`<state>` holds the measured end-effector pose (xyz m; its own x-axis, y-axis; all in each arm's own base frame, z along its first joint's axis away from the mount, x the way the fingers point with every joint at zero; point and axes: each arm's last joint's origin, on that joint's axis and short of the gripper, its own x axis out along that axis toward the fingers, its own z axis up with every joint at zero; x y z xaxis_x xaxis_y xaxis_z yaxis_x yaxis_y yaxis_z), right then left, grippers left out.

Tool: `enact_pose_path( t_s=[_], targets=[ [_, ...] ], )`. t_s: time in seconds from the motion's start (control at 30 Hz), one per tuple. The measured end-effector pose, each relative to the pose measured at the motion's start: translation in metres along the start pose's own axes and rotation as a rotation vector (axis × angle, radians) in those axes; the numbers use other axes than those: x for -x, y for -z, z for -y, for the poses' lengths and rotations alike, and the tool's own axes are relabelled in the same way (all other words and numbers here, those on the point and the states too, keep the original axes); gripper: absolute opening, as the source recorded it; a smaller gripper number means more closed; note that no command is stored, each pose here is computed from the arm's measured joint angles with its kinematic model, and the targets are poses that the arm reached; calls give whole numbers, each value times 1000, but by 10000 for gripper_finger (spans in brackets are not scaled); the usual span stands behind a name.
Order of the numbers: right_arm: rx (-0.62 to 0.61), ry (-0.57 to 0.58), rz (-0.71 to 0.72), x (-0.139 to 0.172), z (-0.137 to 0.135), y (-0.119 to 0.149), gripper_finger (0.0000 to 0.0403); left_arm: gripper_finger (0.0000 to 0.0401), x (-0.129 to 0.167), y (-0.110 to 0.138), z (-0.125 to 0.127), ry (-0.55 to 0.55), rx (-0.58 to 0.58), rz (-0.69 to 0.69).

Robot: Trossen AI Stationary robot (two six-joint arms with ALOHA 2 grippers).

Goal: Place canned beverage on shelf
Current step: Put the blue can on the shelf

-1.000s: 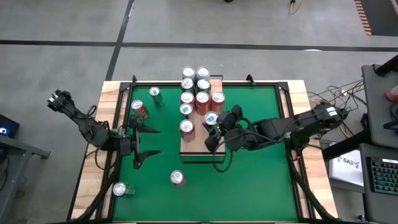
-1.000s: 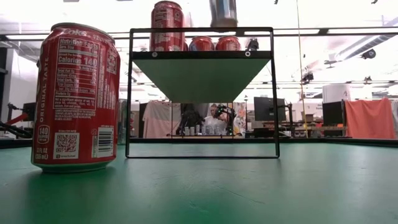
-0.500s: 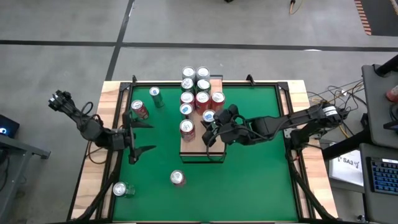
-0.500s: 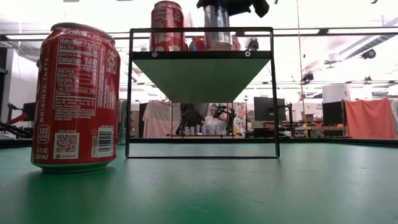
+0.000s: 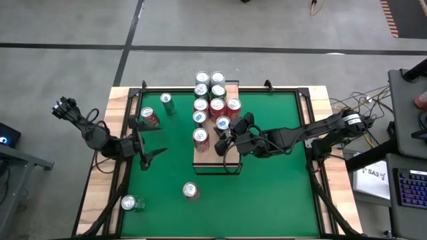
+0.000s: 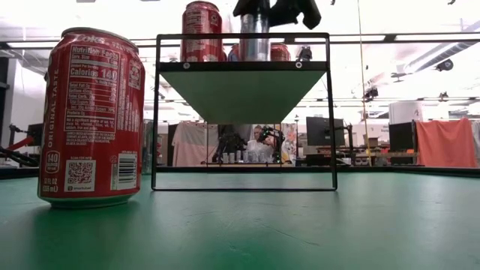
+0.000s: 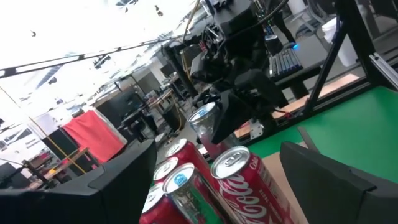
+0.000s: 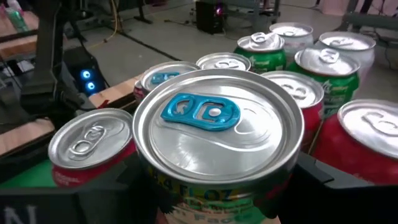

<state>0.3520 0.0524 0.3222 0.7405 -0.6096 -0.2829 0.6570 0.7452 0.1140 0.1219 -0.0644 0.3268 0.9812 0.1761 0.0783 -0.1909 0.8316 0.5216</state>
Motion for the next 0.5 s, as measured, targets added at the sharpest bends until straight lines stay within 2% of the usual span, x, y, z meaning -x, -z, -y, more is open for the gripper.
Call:
enact_pose_path(
  t_s=[0.23, 0.5],
  targets=[
    [-28, 24, 45, -5, 3, 15, 221, 325, 0, 2, 1, 10, -13, -14],
    [-48, 51, 87, -9, 6, 21, 221, 325, -1, 2, 2, 11, -15, -16]
  ],
)
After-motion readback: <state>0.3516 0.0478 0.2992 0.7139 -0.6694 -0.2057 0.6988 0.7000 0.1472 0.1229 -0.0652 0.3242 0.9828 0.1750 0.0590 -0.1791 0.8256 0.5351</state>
